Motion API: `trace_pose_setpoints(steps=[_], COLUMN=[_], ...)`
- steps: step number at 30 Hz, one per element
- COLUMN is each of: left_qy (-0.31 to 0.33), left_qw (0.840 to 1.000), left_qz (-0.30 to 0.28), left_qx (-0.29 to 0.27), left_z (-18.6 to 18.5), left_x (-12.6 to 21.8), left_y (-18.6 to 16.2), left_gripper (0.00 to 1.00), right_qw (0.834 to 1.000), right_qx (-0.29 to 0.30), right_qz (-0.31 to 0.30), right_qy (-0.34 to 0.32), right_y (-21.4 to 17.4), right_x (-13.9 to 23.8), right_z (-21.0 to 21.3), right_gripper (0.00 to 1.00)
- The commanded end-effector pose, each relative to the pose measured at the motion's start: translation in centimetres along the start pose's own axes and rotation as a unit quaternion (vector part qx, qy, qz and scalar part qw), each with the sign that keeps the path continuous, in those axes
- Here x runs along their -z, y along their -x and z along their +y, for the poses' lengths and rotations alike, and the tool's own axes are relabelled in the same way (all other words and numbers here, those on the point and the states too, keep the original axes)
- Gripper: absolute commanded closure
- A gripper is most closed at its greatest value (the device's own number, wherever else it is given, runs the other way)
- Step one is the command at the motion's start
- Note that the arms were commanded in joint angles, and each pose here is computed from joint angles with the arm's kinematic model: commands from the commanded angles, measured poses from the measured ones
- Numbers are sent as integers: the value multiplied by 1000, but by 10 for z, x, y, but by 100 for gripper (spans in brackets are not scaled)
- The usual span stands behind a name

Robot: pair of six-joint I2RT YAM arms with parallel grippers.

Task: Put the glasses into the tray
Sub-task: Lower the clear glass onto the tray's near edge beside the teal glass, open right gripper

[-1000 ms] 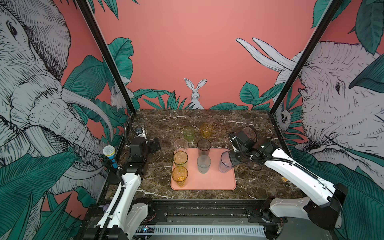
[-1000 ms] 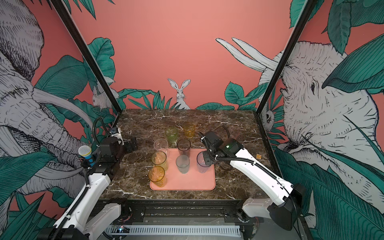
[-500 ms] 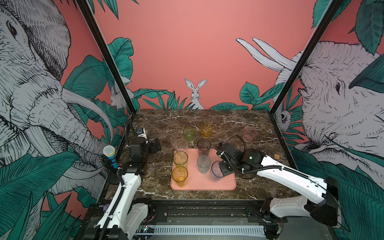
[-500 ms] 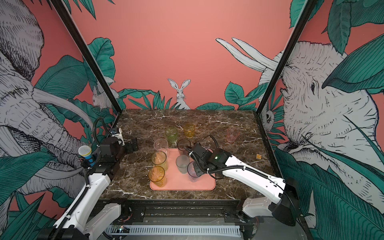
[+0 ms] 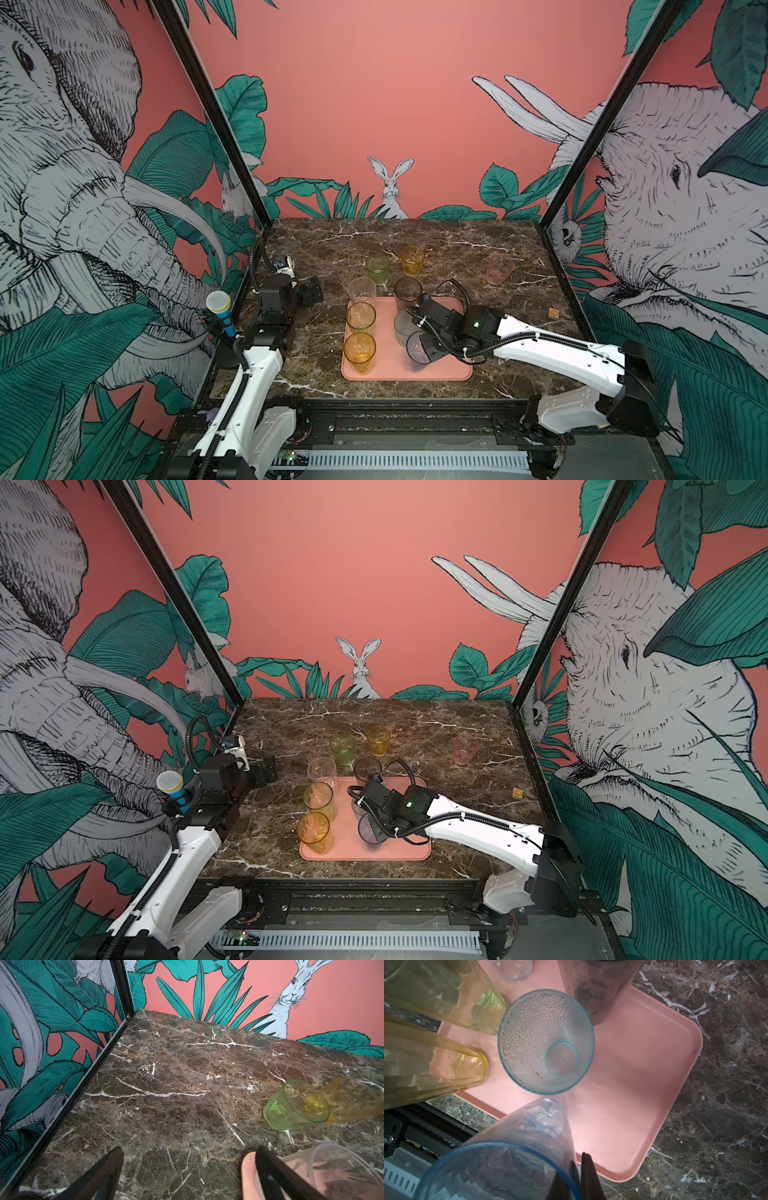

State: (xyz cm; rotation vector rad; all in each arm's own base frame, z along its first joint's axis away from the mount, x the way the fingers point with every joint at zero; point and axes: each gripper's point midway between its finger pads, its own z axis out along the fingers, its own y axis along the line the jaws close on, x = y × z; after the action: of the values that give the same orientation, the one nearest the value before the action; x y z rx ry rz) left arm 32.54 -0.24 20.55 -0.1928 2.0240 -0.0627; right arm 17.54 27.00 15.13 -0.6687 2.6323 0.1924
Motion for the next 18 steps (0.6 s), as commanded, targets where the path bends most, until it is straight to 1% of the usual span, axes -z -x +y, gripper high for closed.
trace_pose_setpoints(steps=[1, 18], left_qy=[-5, -8], left_qw=[1000, 1000], left_qz=[-4, -3], left_qx=[3, 3], left_z=[-2, -4], left_x=[4, 4], left_y=[6, 7], left_gripper=[1, 0], right_qw=[1000, 1000], right_qx=[-10, 0], right_qz=[-18, -3], right_qy=[2, 2], right_y=[8, 8], right_x=[-2, -18], right_z=[6, 17], right_gripper=[100, 100])
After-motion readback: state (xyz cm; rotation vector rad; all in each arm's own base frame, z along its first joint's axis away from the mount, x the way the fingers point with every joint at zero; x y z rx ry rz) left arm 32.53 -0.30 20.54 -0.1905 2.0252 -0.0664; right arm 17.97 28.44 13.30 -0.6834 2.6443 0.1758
